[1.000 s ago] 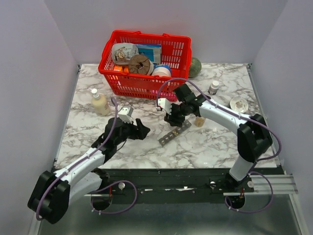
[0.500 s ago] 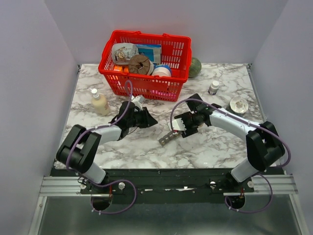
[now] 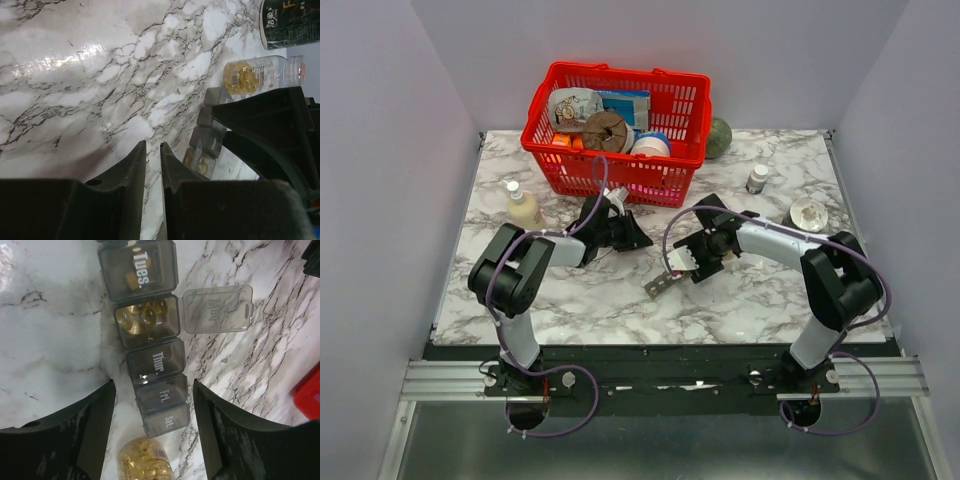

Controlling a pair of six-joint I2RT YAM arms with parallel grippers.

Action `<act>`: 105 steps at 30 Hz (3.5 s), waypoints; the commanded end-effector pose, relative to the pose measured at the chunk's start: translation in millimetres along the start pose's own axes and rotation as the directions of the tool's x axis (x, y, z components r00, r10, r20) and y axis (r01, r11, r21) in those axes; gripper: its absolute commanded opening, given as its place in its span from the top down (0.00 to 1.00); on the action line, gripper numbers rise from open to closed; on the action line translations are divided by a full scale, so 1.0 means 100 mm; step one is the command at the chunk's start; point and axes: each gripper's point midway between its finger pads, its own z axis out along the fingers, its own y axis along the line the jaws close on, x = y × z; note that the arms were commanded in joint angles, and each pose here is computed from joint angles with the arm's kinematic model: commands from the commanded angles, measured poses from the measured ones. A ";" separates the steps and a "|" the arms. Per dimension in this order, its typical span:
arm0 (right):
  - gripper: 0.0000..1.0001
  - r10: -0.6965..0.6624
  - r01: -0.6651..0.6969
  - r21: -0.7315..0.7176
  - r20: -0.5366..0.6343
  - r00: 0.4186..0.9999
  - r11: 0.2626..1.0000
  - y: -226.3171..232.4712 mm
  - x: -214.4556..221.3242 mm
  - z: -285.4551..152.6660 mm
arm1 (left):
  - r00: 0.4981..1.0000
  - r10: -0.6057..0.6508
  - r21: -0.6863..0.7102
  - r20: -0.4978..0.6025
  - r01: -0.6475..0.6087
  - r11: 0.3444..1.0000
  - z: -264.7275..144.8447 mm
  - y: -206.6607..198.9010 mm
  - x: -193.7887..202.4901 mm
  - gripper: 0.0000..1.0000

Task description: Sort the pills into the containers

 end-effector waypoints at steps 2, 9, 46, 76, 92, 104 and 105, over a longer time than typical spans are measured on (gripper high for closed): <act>0.28 -0.003 0.003 -0.035 0.003 1.000 0.999 -0.05 0.12 -0.03 | 0.998 0.035 0.072 -0.048 -0.031 0.997 0.09 -0.12 0.06 0.75; 0.34 0.025 -0.023 -0.102 0.015 1.000 0.995 -0.03 0.13 0.03 | 0.992 0.058 0.121 -0.109 -0.045 0.992 0.20 -0.23 0.20 0.75; 0.62 0.119 -0.114 -0.124 0.040 0.992 0.986 0.01 0.10 0.15 | 0.942 0.186 0.218 -0.278 -0.126 0.968 0.21 -0.59 0.89 0.79; 0.62 0.127 -0.123 -0.115 0.032 0.991 0.986 0.01 0.12 0.16 | 0.968 0.122 0.221 -0.221 -0.072 0.973 0.13 -0.84 0.54 0.83; 0.54 0.148 -0.145 -0.104 0.021 0.989 0.984 -0.02 0.14 0.15 | 0.948 0.064 0.069 -0.311 -0.045 0.997 0.21 -0.43 0.75 0.82; 0.14 0.167 -0.167 -0.014 0.079 0.983 0.986 -0.26 -0.05 -0.11 | 0.990 0.079 0.181 -0.117 -0.057 0.982 -0.19 -0.93 0.10 0.66; 0.12 0.172 -0.172 -0.012 0.083 0.982 0.985 -0.28 -0.07 -0.15 | 0.990 0.082 0.167 -0.119 -0.062 0.984 -0.21 -0.89 0.10 0.66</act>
